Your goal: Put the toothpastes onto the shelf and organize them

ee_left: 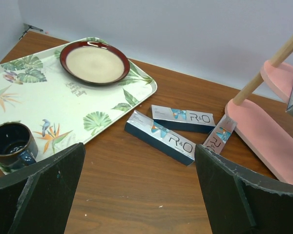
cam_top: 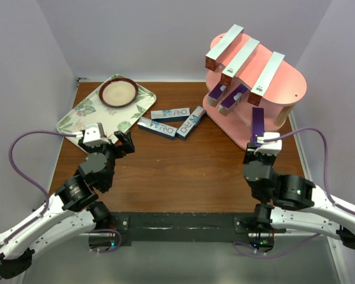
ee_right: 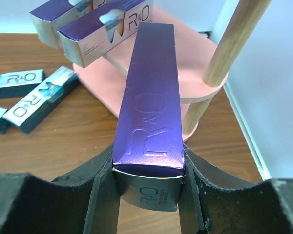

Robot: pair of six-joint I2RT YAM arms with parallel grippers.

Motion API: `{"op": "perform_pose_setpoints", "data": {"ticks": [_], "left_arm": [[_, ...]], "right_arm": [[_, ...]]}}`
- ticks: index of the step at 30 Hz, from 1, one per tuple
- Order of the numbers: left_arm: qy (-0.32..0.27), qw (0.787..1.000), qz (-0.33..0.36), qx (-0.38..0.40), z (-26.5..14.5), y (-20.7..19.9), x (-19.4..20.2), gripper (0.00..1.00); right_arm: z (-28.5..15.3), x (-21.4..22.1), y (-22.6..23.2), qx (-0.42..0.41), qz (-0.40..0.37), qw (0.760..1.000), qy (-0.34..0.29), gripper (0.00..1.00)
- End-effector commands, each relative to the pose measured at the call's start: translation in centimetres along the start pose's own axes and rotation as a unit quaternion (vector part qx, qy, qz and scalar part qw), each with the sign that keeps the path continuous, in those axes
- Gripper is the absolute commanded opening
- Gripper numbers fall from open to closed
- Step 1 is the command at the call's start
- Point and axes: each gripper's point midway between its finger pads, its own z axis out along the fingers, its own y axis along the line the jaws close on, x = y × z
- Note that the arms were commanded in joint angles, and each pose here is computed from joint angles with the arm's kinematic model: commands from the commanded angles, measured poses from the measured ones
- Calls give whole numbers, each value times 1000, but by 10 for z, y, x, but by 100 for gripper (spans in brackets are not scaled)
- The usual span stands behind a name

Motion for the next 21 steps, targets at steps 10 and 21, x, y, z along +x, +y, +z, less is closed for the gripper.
{"op": "perform_pose_setpoints", "data": {"ticks": [10,21], "left_arm": [[-23,999,-8,-27,-6,17,-15,99],[-28,999,-16,-26,-9,20,-18,98]], "right_arm": [[43,6,25,101,98,990,-34,10],[68,32,29,143,125,981,-51,12]]}}
